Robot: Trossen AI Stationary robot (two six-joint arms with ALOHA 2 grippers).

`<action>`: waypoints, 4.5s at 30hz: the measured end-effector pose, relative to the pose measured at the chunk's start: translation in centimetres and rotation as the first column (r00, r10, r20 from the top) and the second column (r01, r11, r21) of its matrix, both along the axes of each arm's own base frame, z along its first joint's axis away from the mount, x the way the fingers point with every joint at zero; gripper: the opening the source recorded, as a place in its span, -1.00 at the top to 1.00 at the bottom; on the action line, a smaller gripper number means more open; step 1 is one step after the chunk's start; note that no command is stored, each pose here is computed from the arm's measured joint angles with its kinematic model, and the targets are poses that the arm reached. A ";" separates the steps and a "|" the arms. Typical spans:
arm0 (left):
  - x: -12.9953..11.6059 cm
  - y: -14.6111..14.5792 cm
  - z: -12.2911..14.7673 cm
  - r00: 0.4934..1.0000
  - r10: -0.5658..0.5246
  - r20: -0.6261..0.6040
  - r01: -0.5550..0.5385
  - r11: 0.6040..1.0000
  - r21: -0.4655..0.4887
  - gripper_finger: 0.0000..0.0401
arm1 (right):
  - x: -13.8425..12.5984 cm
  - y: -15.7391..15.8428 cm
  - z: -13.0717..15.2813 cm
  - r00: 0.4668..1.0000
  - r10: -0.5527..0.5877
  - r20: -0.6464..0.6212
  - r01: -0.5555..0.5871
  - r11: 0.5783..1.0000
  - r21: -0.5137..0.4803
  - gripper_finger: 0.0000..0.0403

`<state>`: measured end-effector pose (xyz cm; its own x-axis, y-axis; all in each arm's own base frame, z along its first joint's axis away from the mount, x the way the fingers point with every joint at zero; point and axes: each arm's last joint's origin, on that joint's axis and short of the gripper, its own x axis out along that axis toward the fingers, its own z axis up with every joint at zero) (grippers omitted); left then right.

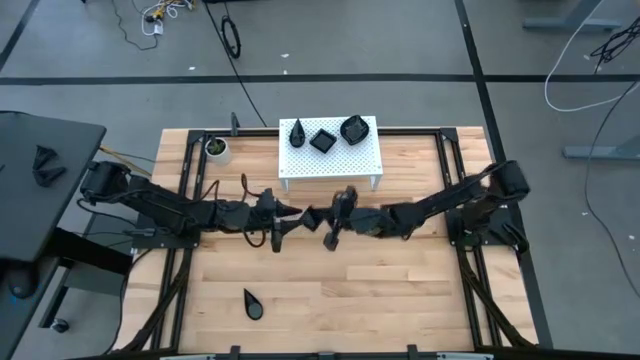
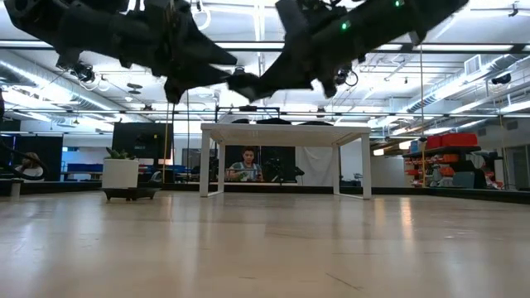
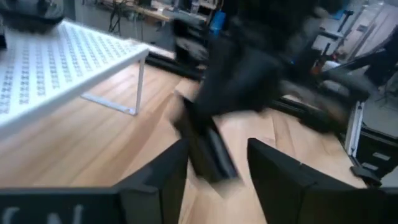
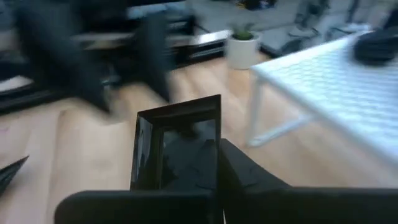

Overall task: Pick & Place Mini shaped plates
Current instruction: Stack the black square plate on top of the other black square plate on the shelf

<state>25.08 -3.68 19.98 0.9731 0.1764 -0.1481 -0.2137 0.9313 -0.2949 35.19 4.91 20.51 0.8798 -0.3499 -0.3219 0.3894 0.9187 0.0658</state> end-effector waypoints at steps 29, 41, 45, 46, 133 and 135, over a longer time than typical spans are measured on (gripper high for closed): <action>-0.9 -1.5 -0.4 0.996 -0.028 -0.088 0.028 1.000 -0.008 0.12 | -1.7 -26.1 7.6 0.971 -0.052 -0.233 0.122 0.947 0.297 0.56; -1.4 -2.0 -1.4 0.980 -0.044 -0.192 0.046 0.999 0.004 0.12 | -1.1 -24.6 8.6 0.976 -0.035 -0.216 0.084 0.971 0.223 0.21; -2.3 -1.7 -2.1 0.953 -0.011 -0.302 -0.007 0.998 -0.059 0.12 | -0.2 -22.7 8.7 0.967 -0.029 -0.251 0.067 0.987 0.147 0.23; -2.7 -1.6 -2.2 0.940 -0.001 -0.341 -0.027 0.997 -0.077 0.12 | 0.1 -21.9 8.9 0.969 -0.009 -0.248 0.044 0.990 0.136 0.25; -6.1 1.0 -3.4 0.998 0.050 -0.035 -0.055 0.987 -0.151 0.79 | 7.0 0.2 -3.9 0.998 0.064 0.009 -0.063 0.996 -0.062 0.95; -6.0 1.0 -2.7 0.999 0.040 0.019 -0.037 0.991 -0.126 0.68 | 6.8 0.2 -3.7 0.997 0.078 -0.023 -0.079 0.996 -0.034 0.93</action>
<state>19.10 -2.67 17.23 0.9691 0.1953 -0.1505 -0.2412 0.8776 -0.4144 41.96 5.14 16.82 0.8978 -0.2916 -0.3299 0.3172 0.9480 0.0253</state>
